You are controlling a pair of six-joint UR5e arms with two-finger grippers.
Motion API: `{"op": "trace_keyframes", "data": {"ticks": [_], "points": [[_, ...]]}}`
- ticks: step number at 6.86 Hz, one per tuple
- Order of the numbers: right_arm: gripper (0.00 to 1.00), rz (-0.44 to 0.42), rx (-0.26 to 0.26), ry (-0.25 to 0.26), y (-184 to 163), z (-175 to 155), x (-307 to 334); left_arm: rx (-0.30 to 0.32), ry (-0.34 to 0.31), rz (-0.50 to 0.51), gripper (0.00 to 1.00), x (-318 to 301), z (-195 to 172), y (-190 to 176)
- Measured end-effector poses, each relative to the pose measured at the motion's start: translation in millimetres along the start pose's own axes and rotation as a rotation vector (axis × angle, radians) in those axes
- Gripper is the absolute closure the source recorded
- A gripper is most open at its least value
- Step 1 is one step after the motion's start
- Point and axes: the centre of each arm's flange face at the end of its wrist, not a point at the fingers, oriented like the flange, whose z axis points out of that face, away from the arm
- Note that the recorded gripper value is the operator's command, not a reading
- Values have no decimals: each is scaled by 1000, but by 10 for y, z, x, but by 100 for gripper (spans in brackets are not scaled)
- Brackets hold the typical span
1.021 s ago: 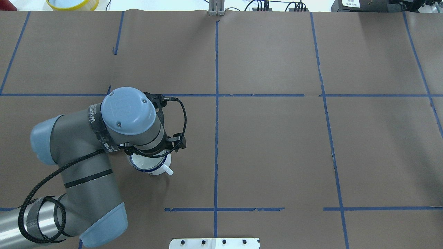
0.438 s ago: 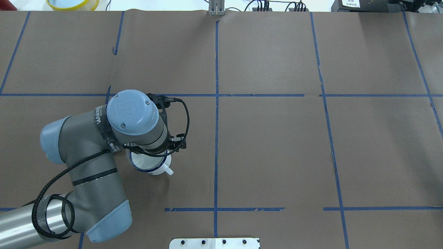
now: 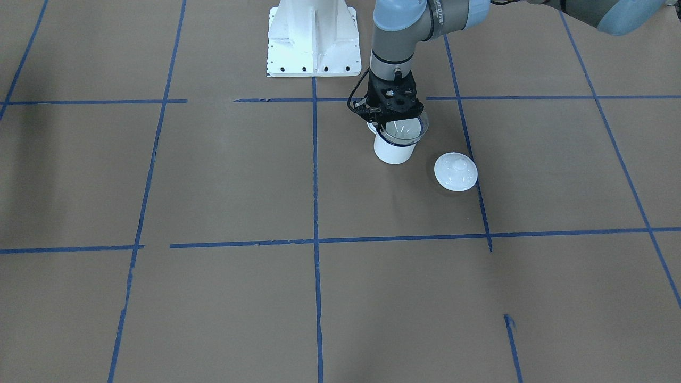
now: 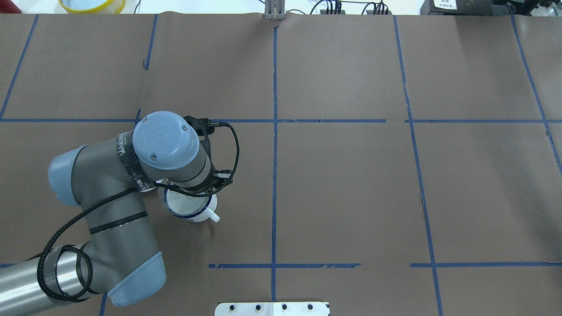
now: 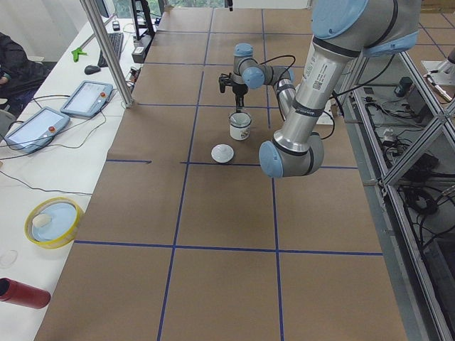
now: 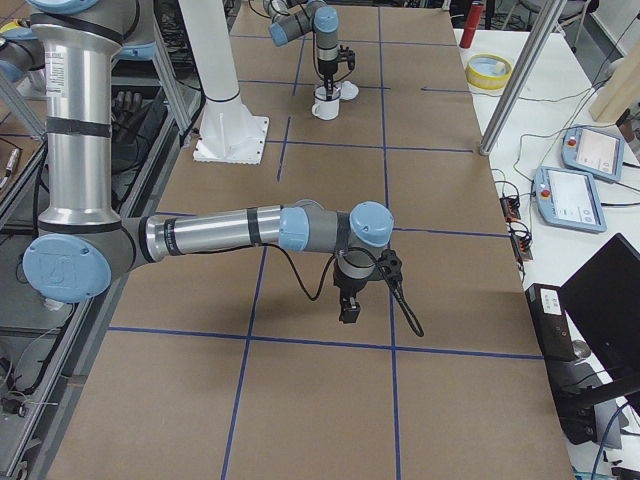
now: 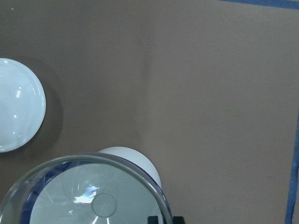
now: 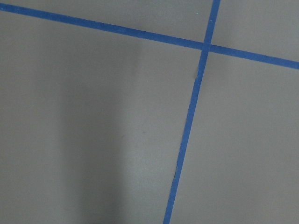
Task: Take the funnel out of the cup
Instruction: 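Lift the glass funnel out of the mug with the left gripper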
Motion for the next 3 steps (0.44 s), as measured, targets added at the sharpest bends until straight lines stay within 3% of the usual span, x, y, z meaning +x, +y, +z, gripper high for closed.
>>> {"op": "trace_keyframes", "data": {"ticks": [3], "points": [[0,0,0,0,2,1,1,40,72,-57,100,-202,-606,-393]]}}
